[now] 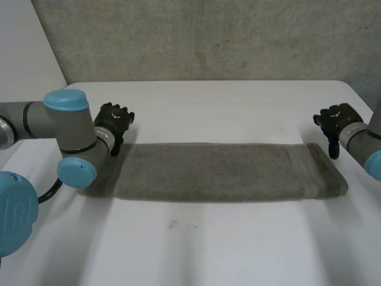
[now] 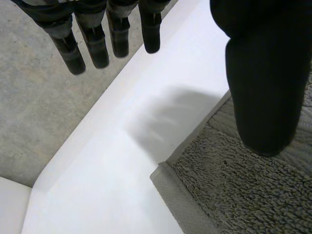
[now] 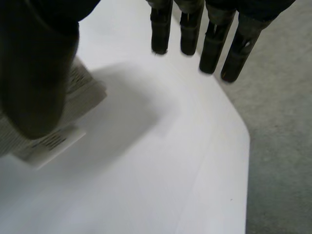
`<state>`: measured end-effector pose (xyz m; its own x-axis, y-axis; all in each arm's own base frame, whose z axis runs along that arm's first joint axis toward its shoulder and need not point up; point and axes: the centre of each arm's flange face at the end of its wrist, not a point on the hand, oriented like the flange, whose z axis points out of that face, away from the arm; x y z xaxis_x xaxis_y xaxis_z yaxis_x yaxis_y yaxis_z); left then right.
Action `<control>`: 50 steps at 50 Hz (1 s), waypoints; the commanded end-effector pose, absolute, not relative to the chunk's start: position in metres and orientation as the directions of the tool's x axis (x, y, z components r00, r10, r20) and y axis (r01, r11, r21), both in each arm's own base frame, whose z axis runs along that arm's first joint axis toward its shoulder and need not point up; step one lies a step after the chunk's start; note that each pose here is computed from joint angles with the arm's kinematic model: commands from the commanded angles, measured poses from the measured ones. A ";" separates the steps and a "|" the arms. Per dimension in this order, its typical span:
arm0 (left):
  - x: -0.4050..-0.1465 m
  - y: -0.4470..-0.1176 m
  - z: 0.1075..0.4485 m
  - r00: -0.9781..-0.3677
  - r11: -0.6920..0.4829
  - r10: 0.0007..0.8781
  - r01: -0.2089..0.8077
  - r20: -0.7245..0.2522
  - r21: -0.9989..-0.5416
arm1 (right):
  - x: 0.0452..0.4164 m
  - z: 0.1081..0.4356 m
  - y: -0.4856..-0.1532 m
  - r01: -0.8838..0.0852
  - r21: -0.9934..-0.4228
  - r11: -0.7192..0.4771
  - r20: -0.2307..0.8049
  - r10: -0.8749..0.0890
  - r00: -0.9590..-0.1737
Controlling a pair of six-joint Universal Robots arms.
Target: Fold the towel.
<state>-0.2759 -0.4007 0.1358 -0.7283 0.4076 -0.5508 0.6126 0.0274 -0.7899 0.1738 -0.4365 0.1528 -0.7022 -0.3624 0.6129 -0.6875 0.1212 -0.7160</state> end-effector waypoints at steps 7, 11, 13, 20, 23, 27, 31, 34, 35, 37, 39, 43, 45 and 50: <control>-0.259 -0.360 0.193 -0.804 0.073 0.340 0.540 -0.488 -0.838 | 0.172 0.227 -0.403 -0.558 -0.829 -0.024 0.532 -0.342 -0.775; -0.249 -0.333 0.207 -0.844 0.088 0.331 0.473 -0.422 -0.877 | 0.163 0.221 -0.371 -0.554 -0.832 0.031 0.500 -0.390 -0.773; -0.246 -0.323 0.208 -0.853 0.091 0.329 0.455 -0.404 -0.886 | 0.157 0.216 -0.362 -0.553 -0.831 0.064 0.488 -0.395 -0.778; -0.238 -0.294 0.203 -0.857 0.079 0.365 0.418 -0.364 -0.905 | 0.140 0.182 -0.326 -0.576 -0.802 0.158 0.459 -0.455 -0.763; -0.238 -0.283 0.194 -0.851 0.083 0.389 0.413 -0.352 -0.907 | 0.136 0.166 -0.316 -0.597 -0.786 0.160 0.463 -0.487 -0.741; -0.237 -0.277 0.183 -0.857 0.097 0.396 0.396 -0.329 -0.913 | 0.130 0.150 -0.314 -0.607 -0.779 0.156 0.473 -0.489 -0.733; -0.235 -0.276 0.180 -0.863 0.104 0.392 0.386 -0.319 -0.916 | 0.129 0.138 -0.317 -0.608 -0.778 0.160 0.473 -0.489 -0.733; -0.234 -0.276 0.179 -0.868 0.111 0.389 0.377 -0.309 -0.919 | 0.128 0.131 -0.321 -0.609 -0.776 0.165 0.472 -0.488 -0.734; -0.234 -0.277 0.179 -0.870 0.113 0.387 0.374 -0.306 -0.920 | 0.127 0.128 -0.322 -0.609 -0.775 0.169 0.472 -0.488 -0.735; -0.233 -0.277 0.179 -0.871 0.114 0.385 0.373 -0.305 -0.921 | 0.127 0.126 -0.323 -0.609 -0.774 0.173 0.469 -0.490 -0.735; -0.233 -0.277 0.179 -0.871 0.114 0.385 0.373 -0.305 -0.921 | 0.127 0.124 -0.324 -0.610 -0.773 0.176 0.467 -0.492 -0.734; -0.233 -0.277 0.179 -0.871 0.113 0.385 0.372 -0.305 -0.921 | 0.127 0.123 -0.327 -0.609 -0.774 0.173 0.469 -0.490 -0.735; -0.234 -0.277 0.179 -0.871 0.111 0.386 0.372 -0.305 -0.922 | 0.126 0.124 -0.328 -0.610 -0.774 0.169 0.473 -0.486 -0.735; -0.235 -0.275 0.178 -0.868 0.114 0.392 0.375 -0.305 -0.920 | 0.122 0.127 -0.335 -0.615 -0.773 0.154 0.498 -0.454 -0.739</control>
